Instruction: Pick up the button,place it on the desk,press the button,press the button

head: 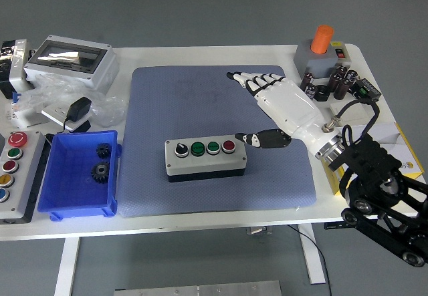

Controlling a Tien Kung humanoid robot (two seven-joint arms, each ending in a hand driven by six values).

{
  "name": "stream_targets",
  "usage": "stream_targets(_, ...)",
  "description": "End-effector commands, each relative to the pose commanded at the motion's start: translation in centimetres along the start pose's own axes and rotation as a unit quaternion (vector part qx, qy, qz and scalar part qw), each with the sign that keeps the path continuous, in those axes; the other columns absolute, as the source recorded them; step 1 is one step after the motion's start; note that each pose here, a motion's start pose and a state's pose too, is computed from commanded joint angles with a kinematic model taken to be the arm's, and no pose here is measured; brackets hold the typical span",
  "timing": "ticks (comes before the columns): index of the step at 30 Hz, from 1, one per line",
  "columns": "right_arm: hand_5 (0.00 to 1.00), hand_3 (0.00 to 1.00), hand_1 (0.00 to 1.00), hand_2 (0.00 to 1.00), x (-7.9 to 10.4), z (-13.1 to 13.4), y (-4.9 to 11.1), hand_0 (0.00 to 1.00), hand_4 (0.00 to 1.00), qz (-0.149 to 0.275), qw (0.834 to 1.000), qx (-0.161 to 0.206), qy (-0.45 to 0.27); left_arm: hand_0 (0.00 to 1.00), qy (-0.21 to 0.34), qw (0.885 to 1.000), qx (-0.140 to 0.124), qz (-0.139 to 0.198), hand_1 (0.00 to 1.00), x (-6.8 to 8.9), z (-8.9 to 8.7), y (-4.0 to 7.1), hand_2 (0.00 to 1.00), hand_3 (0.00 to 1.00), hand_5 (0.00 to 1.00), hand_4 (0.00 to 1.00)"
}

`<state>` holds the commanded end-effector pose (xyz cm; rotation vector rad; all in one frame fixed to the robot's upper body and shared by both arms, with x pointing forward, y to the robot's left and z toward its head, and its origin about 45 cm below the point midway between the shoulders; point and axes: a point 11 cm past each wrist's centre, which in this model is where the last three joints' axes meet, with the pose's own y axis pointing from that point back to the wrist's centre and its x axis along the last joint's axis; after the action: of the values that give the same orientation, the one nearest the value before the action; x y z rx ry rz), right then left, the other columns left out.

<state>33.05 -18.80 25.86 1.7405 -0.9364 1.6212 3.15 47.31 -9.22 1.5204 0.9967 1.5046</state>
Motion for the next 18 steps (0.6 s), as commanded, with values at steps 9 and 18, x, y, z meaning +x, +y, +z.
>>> stream_targets(9,0.002,0.659,0.157,0.154,-3.2,-1.0,-0.5,0.143,0.225,-0.083,0.996,0.002,0.031,0.677,0.001,1.000,-0.002,0.002,0.683,0.1,0.1,0.0,0.593,0.664,0.300,0.717)
stream_targets(18,0.002,0.661,0.140,0.150,-5.5,-1.9,-1.0,0.136,0.231,-0.110,0.993,0.009,0.032,0.677,0.000,1.000,-0.003,0.002,0.683,0.1,0.3,0.0,0.594,0.663,0.302,0.717)
